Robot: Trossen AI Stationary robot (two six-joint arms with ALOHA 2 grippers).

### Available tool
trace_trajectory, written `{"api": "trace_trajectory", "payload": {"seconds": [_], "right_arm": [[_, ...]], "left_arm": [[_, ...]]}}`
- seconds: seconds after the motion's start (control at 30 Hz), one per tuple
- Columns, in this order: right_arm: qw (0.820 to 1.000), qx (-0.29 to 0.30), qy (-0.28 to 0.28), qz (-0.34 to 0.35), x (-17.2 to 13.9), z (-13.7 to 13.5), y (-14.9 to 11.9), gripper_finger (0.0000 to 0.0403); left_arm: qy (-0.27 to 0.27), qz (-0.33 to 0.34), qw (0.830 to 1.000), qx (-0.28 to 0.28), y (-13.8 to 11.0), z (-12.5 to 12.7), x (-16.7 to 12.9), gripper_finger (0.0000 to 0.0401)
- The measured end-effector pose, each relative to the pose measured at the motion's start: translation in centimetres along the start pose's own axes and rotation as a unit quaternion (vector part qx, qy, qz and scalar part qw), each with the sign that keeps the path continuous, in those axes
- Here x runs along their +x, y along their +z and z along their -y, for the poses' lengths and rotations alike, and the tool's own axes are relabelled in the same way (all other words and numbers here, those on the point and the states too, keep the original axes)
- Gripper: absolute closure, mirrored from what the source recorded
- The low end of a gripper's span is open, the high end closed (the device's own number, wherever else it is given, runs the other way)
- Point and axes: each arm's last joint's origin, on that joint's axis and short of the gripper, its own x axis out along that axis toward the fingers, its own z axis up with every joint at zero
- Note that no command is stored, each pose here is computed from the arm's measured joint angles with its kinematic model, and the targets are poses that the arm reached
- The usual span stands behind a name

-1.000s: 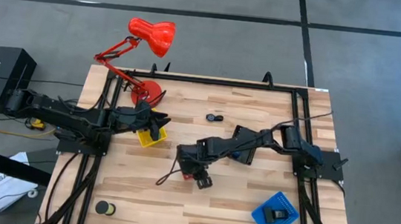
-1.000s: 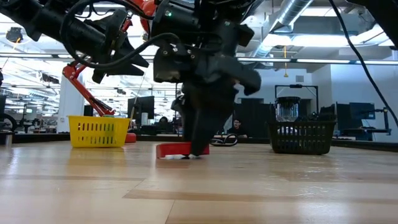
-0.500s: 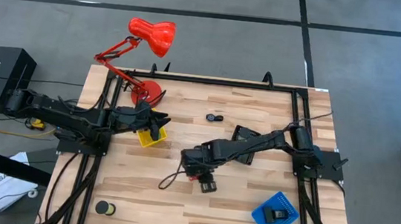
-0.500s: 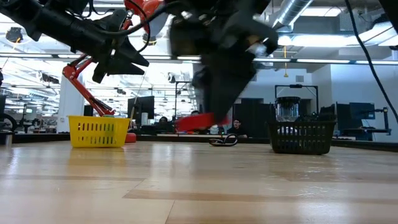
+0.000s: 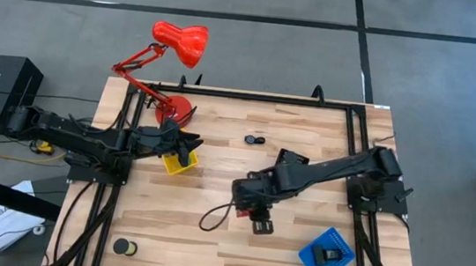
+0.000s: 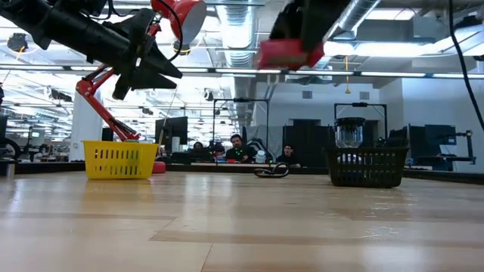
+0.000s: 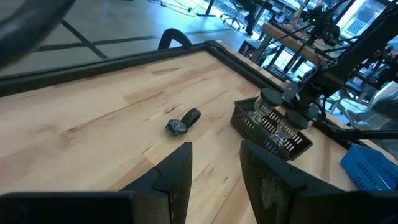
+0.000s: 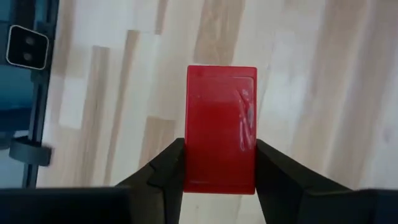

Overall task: Pick & Place Office items
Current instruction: Put the red digital timer into the blue bin

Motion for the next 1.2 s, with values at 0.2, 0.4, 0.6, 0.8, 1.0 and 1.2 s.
{"api": "trace_trajectory", "payload": {"seconds": [0.2, 0.4, 0.6, 0.8, 1.0, 1.2], "right_arm": [[0.999, 0.026, -0.023, -0.039, -1.2, -0.9, -1.4, 0.024], [0.994, 0.039, -0.037, -0.098, -1.1, -2.3, -2.7, 0.0259], [0.991, 0.044, -0.039, -0.116, -1.1, -4.1, -3.4, 0.0238], [0.986, 0.041, -0.051, -0.154, -0.4, -5.6, -4.9, 0.0258], [0.969, 0.078, -0.075, -0.223, 0.6, -6.5, -8.5, 0.0253], [0.943, 0.145, -0.005, -0.299, 0.6, -8.1, -13.0, 0.0241]], "left_arm": [[0.0, 0.0, 1.0, 0.0, 0.0, 0.0, 0.0, 0.027], [0.0, 0.0, 1.0, 0.0, 0.0, 0.0, 0.0, 0.027], [-0.004, -0.003, 1.0, 0.0, 0.0, 0.0, 0.0, 0.027], [-0.013, -0.009, 1.0, 0.0, -0.1, 0.1, 0.0, 0.027], [-0.016, -0.011, 1.0, 0.0, -0.1, 0.1, 0.0, 0.027], [-0.016, -0.011, 1.0, 0.0, -0.1, 0.1, 0.0, 0.027]]}}
